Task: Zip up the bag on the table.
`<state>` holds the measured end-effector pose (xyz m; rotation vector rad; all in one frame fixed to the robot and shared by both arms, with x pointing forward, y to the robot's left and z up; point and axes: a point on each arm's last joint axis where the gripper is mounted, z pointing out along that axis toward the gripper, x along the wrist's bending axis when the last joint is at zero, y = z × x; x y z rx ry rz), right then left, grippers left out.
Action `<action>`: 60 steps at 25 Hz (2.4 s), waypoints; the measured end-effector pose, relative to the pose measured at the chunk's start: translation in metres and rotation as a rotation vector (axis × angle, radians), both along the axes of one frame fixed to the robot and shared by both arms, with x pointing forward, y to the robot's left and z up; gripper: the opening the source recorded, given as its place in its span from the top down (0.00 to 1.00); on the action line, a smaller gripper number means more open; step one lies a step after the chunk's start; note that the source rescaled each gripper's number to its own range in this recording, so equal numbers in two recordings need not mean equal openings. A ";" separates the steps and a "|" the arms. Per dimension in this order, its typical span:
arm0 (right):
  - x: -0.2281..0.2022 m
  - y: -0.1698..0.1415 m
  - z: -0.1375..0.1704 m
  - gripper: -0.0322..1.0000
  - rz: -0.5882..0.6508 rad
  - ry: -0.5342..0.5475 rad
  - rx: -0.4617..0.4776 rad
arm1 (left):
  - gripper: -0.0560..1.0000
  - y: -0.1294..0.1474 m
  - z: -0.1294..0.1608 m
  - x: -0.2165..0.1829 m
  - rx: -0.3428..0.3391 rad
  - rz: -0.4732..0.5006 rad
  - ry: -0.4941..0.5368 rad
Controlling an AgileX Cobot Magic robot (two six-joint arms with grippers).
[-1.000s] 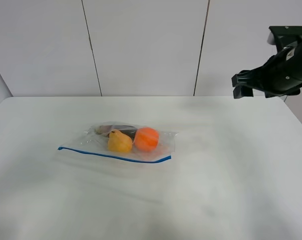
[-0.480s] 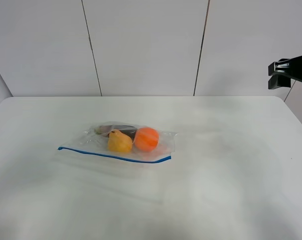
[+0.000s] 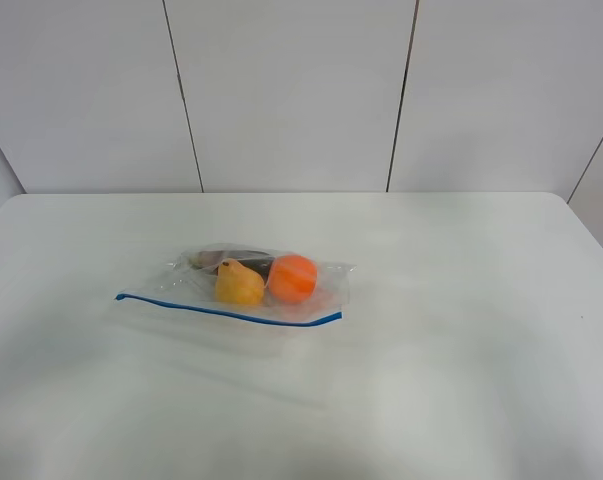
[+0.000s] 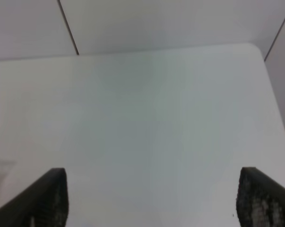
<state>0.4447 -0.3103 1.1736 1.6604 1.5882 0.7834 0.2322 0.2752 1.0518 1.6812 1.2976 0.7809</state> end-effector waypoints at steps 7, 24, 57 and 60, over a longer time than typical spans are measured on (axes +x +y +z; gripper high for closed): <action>-0.062 0.004 0.032 0.00 -0.011 -0.153 0.044 | 0.31 0.000 0.000 0.000 0.000 0.000 0.000; -0.183 0.011 0.048 0.00 0.008 -0.351 0.086 | 0.31 0.000 0.000 0.000 0.000 0.000 0.000; -0.230 0.013 -0.080 0.00 -0.009 -0.179 0.105 | 0.31 0.000 0.000 0.000 0.001 0.000 0.000; -0.228 0.012 -0.091 0.00 -0.009 -0.170 0.106 | 0.31 0.000 0.000 0.000 0.001 0.000 0.000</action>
